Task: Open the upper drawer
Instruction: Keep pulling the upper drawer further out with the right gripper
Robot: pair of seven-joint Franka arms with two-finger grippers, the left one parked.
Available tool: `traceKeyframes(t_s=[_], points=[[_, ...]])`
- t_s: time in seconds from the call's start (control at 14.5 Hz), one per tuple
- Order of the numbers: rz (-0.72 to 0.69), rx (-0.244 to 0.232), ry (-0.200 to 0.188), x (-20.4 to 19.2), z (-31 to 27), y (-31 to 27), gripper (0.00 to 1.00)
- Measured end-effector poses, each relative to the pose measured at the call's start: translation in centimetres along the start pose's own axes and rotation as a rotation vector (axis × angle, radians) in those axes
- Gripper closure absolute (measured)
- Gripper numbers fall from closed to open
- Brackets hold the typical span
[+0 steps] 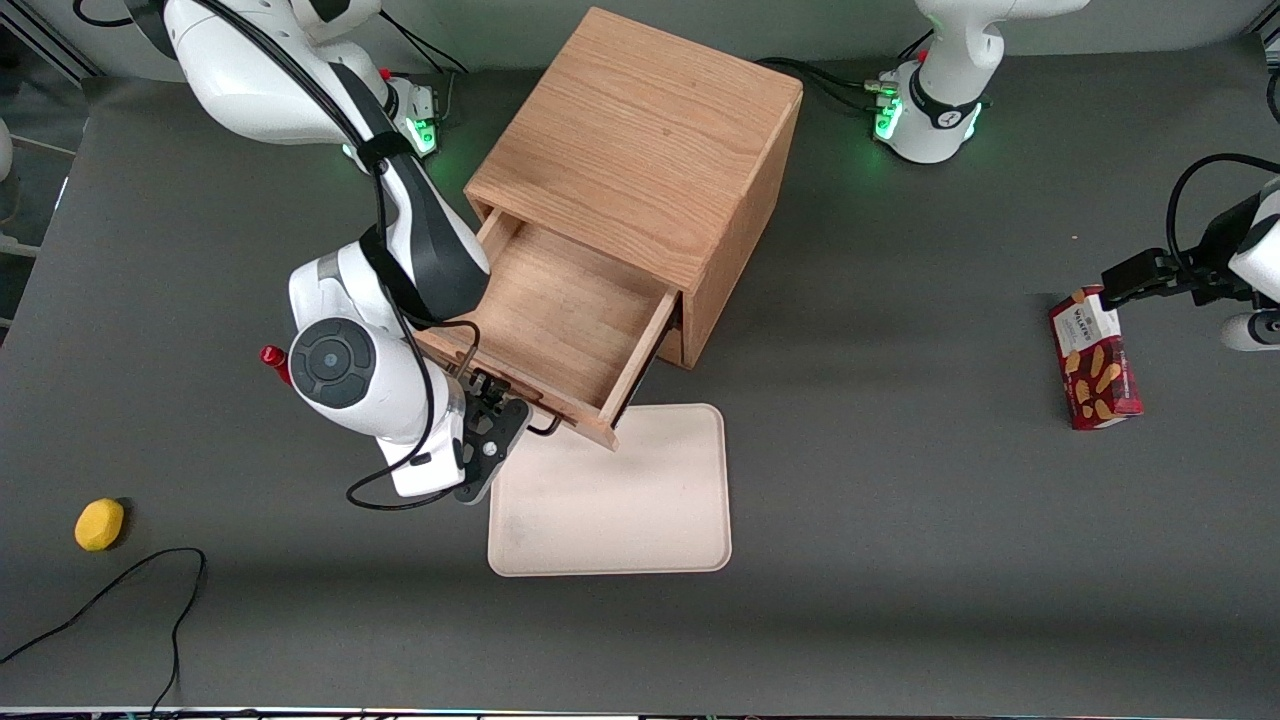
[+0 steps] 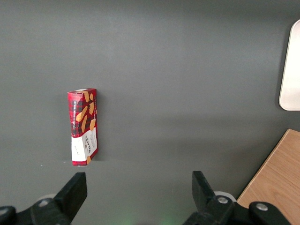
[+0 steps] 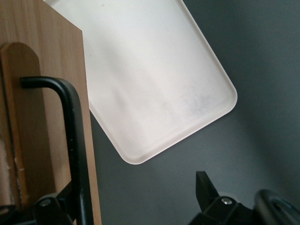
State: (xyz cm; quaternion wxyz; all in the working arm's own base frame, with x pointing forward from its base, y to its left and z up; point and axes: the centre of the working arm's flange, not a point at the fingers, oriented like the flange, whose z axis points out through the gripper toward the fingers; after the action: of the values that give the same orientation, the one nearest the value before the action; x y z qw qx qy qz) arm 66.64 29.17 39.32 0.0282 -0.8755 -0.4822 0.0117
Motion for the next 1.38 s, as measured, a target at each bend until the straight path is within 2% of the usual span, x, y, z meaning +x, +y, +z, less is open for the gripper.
traceKeyframes(t_s=[1.38], points=[[0.026, -0.018, 0.028, -0.5, 0.2, 3.5, 0.0]])
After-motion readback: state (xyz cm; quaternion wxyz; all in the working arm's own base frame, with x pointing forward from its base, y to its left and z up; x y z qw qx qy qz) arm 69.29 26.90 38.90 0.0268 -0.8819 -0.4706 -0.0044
